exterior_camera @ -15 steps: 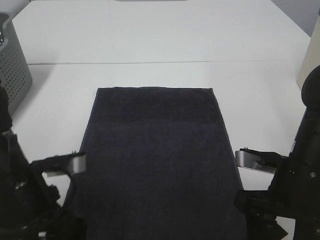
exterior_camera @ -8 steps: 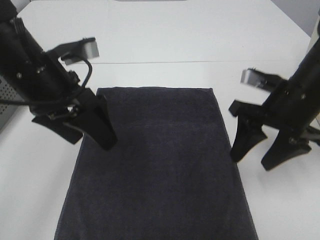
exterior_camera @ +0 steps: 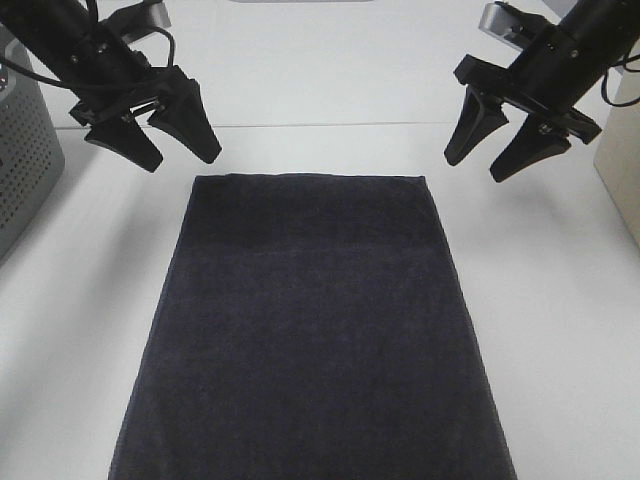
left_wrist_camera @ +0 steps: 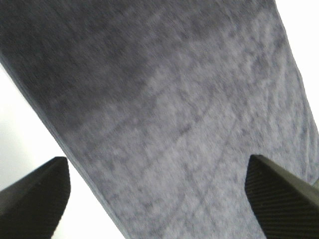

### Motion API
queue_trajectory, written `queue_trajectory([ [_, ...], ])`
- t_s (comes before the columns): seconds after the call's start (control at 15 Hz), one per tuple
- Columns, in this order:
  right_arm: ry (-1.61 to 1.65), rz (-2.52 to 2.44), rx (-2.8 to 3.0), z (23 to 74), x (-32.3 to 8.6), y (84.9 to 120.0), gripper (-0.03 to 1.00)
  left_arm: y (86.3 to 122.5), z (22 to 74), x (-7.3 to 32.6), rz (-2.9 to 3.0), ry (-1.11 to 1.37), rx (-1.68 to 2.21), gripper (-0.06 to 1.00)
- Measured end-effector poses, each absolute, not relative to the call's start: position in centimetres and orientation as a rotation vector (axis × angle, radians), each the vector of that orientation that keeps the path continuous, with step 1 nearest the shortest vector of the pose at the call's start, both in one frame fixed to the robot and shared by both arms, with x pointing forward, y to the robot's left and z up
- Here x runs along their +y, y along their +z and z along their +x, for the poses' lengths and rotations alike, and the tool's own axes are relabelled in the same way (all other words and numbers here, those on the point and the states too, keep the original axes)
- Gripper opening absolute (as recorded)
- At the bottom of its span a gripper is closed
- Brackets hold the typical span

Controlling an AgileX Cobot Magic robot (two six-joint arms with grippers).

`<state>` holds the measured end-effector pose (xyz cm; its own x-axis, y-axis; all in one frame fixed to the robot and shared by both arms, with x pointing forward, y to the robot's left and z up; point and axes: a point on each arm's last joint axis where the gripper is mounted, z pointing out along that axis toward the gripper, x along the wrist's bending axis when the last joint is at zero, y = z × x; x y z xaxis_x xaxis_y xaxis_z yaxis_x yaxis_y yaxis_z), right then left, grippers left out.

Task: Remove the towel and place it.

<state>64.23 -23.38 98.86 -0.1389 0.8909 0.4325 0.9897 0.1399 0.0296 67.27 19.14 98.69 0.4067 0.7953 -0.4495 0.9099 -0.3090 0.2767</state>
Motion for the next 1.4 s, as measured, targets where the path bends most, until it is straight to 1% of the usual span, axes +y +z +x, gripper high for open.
queue_trajectory([
  [0.13,-0.462,-1.790,-2.141,67.6,-23.1,97.1,0.62,96.8,69.7,19.7,2.160,-0.341,1.463,0.89],
  [0.2,-0.462,-1.790,-2.141,67.6,-23.1,97.1,0.62,96.8,69.7,19.7,2.160,-0.341,1.463,0.89],
  [0.27,-0.479,-1.785,-2.148,69.4,-23.0,95.9,0.62,95.5,70.9,20.1,2.151,-0.343,1.475,0.89],
  [0.33,-0.529,-1.765,-2.171,72.0,-22.7,93.9,0.62,94.4,71.9,20.5,2.141,-0.342,1.486,0.89],
  [0.4,-0.555,-1.761,-2.185,73.3,-22.6,92.8,0.62,92.7,73.2,21.4,2.123,-0.341,1.508,0.89],
  [0.53,-0.609,-1.762,-2.208,75.3,-22.4,91.1,0.62,91.1,74.5,22.4,2.105,-0.326,1.524,0.89],
  [0.73,-0.647,-1.757,-2.199,76.4,-22.2,89.5,0.62,88.4,75.7,22.7,2.101,-0.330,1.533,0.89],
  [0.93,-0.627,-1.778,-2.143,76.5,-23.2,87.5,0.62,87.9,76.2,22.6,2.082,-0.336,1.524,0.89],
  [1.2,-0.633,-1.836,-2.093,76.7,-25.5,87.2,0.62,87.9,76.2,22.6,2.081,-0.338,1.524,0.89],
  [1.4,-0.607,-1.873,-2.090,76.8,-25.9,87.3,0.62,87.9,76.2,22.6,2.081,-0.338,1.524,0.89],
])
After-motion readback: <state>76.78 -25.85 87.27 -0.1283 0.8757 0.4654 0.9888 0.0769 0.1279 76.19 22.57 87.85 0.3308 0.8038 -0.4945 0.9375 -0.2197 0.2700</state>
